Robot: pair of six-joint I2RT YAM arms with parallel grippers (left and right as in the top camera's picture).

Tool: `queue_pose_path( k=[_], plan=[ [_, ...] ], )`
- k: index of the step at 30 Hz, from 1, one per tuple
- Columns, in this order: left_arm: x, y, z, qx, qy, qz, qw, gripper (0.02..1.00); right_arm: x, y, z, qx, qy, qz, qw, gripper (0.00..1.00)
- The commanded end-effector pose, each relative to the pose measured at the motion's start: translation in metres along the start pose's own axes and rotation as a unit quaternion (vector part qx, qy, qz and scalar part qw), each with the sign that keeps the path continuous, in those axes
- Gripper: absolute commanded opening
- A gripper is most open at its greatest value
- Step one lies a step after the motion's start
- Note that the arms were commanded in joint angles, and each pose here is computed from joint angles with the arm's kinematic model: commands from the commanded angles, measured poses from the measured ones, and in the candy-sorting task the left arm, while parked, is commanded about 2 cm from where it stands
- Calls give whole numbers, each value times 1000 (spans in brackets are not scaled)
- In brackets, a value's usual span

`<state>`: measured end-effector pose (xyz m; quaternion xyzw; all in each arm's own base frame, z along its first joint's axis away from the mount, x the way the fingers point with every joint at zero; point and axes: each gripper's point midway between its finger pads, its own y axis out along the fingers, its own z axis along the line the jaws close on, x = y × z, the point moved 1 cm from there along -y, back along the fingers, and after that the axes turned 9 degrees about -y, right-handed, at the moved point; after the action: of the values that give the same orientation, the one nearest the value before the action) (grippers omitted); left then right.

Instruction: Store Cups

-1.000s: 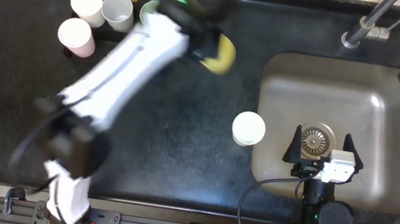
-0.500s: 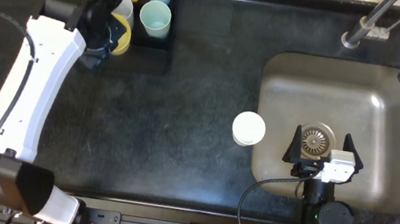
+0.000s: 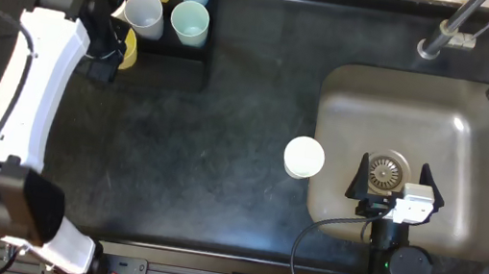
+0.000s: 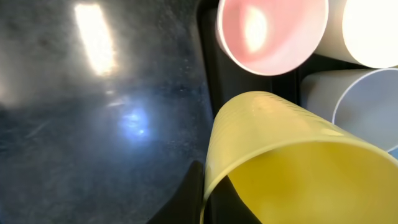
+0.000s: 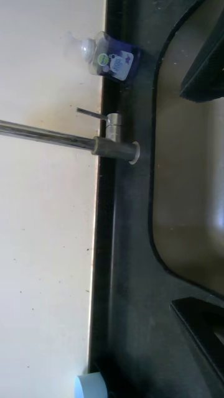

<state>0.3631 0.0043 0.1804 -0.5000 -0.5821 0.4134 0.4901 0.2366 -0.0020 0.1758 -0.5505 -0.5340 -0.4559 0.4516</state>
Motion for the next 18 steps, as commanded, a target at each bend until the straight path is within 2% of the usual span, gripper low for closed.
queue_pose_path(
  k=[1,18],
  plan=[
    [-8,17,-6,9,-12,17,1000,34,-3,0,0,-2,0,-2,1000,998],
    [-17,59,-11,48,-10,21,999,34,-3,0,0,-2,0,-2,1000,996]
  ],
)
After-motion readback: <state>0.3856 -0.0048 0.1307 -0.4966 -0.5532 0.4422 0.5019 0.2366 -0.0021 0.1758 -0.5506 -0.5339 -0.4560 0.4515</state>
